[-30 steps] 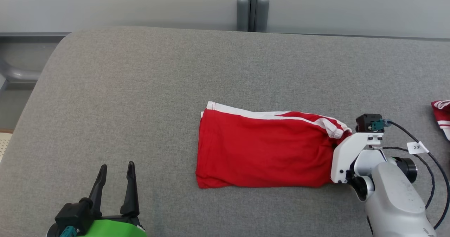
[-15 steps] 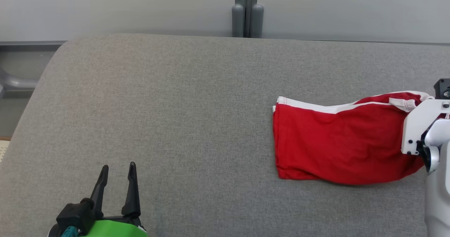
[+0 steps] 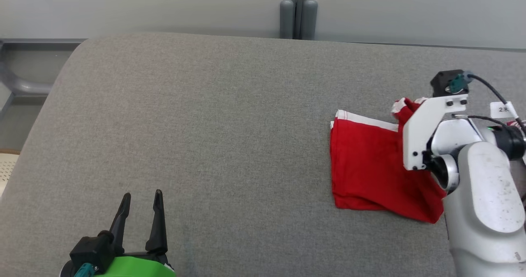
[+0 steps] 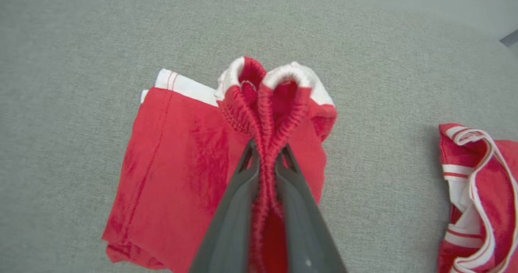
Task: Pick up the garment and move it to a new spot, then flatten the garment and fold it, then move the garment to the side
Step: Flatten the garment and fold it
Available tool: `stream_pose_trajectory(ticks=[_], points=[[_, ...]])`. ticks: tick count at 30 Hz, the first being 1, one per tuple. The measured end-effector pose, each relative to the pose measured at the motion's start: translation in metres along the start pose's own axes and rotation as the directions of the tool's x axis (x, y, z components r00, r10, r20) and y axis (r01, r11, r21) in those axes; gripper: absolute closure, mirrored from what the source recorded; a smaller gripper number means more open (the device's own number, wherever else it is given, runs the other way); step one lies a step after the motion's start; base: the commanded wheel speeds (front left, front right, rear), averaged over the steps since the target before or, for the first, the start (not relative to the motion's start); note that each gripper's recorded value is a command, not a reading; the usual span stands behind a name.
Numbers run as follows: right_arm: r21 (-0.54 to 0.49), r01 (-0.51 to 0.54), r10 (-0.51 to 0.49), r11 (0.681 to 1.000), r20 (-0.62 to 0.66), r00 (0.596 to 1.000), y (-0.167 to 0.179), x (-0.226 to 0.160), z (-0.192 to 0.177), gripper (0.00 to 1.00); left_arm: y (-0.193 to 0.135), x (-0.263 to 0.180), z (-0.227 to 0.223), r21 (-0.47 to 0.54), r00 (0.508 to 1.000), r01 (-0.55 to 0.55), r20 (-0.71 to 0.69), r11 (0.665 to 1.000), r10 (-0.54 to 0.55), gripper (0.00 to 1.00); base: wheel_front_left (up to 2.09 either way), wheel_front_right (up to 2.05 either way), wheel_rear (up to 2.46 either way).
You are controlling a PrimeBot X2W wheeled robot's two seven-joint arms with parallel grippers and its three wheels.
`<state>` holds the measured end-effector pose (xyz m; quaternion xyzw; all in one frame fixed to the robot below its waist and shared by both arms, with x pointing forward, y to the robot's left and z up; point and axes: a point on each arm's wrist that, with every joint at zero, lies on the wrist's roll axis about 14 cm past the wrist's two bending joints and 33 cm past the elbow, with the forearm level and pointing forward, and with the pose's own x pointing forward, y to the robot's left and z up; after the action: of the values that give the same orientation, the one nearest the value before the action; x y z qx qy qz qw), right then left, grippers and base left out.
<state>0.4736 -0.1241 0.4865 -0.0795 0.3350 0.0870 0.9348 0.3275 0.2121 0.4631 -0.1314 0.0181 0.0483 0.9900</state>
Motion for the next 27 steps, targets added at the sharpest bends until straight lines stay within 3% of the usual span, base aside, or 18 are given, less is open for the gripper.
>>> stream_pose_trajectory(ticks=[8,15,16,17,20,27], points=[[-0.064,-0.224,0.224,0.972,-0.015,0.975,0.078,0.013,-0.001,1.00,0.010,-0.005,0.001,0.000,0.999,-0.034,0.001,0.999,0.034,0.00,0.00,0.00,0.00],[-0.092,-0.294,0.291,0.951,-0.046,0.956,0.106,0.023,-0.009,1.00,0.016,-0.009,0.001,0.002,0.998,-0.057,0.000,0.998,0.057,0.00,0.00,0.00,0.00],[-0.098,-0.303,0.301,0.948,-0.040,0.953,0.110,0.024,-0.008,0.28,0.017,-0.009,0.001,0.002,0.998,-0.058,0.001,0.998,0.058,0.00,0.00,0.00,0.00],[-0.088,-0.318,0.317,0.944,-0.031,0.948,0.113,0.024,-0.007,0.00,0.017,-0.009,0.001,0.001,0.998,-0.060,0.000,0.998,0.060,0.00,0.00,0.00,0.00],[-0.031,-0.366,0.367,0.930,0.047,0.929,0.120,0.022,0.007,0.00,0.018,-0.009,0.001,0.000,0.998,-0.064,-0.002,0.998,0.064,0.00,0.00,0.00,0.00],[-0.010,-0.350,0.336,0.937,0.307,0.891,0.105,0.005,0.062,0.00,0.015,-0.007,0.005,0.000,0.999,-0.052,0.014,0.999,0.052,0.00,0.00,0.00,0.00]])
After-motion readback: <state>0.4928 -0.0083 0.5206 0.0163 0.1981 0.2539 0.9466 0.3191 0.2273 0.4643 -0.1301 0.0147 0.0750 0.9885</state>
